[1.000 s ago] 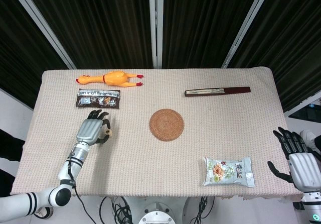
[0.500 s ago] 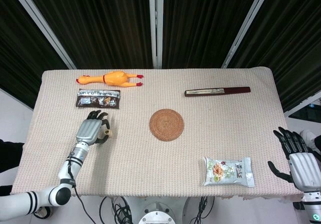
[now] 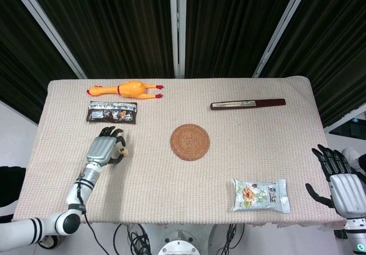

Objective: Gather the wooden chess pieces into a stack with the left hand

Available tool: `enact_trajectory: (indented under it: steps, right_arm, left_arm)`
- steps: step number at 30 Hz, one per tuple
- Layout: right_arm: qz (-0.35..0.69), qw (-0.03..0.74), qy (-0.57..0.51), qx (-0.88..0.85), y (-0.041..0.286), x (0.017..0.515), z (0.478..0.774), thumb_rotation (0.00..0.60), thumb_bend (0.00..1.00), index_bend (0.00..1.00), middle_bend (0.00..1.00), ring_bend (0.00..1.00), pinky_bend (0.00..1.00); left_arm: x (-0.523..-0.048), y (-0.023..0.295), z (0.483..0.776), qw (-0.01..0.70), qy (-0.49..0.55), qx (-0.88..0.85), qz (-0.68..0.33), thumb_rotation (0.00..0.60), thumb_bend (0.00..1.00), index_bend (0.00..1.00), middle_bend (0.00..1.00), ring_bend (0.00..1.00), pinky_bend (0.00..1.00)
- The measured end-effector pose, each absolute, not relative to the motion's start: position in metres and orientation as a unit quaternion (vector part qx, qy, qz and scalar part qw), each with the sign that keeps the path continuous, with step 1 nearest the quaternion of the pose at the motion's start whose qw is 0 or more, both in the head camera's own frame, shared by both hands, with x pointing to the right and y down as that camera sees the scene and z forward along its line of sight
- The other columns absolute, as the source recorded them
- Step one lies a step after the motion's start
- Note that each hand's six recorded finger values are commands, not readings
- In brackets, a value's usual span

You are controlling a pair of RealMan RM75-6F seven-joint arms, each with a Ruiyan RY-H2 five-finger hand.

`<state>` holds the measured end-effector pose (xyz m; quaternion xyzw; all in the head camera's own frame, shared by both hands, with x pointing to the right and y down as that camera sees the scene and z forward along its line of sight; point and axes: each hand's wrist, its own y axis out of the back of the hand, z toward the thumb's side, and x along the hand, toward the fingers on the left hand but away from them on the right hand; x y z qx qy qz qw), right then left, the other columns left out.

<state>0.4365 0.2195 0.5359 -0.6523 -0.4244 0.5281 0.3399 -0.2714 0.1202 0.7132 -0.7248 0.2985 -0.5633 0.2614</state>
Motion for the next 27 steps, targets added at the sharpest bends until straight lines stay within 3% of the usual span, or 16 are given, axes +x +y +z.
enact_trajectory:
  steps: [8,15,18,22,27]
  right_arm:
    - [0.528,0.340,-0.427,-0.651,0.219,0.437,0.535,0.600,0.25,0.00,0.00,0.00,0.00]
    - [0.524,0.340,-0.429,-0.652,0.220,0.437,0.534,0.600,0.25,0.00,0.00,0.00,0.00]
    - [0.521,0.342,-0.430,-0.653,0.220,0.434,0.534,0.600,0.25,0.00,0.00,0.00,0.00]
    - [0.523,0.349,-0.424,-0.651,0.220,0.431,0.537,0.600,0.25,0.00,0.00,0.00,0.00]
    - [0.535,0.353,-0.405,-0.652,0.221,0.427,0.547,0.600,0.25,0.00,0.00,0.00,0.00]
  left_arm:
    - [-0.274,0.121,0.697,0.264,0.312,-0.725,-0.555,0.600,0.33,0.33,0.12,0.00,0.00]
    - [-0.303,0.135,0.654,0.295,0.347,-0.704,-0.545,0.600,0.31,0.21,0.12,0.00,0.00]
    - [-0.325,0.148,0.635,0.334,0.369,-0.683,-0.535,0.600,0.24,0.11,0.10,0.00,0.00]
    - [-0.368,0.178,0.609,0.397,0.395,-0.637,-0.530,0.600,0.16,0.09,0.04,0.00,0.00]
    - [-0.416,0.220,0.590,0.424,0.391,-0.609,-0.544,0.600,0.14,0.06,0.00,0.00,0.00]
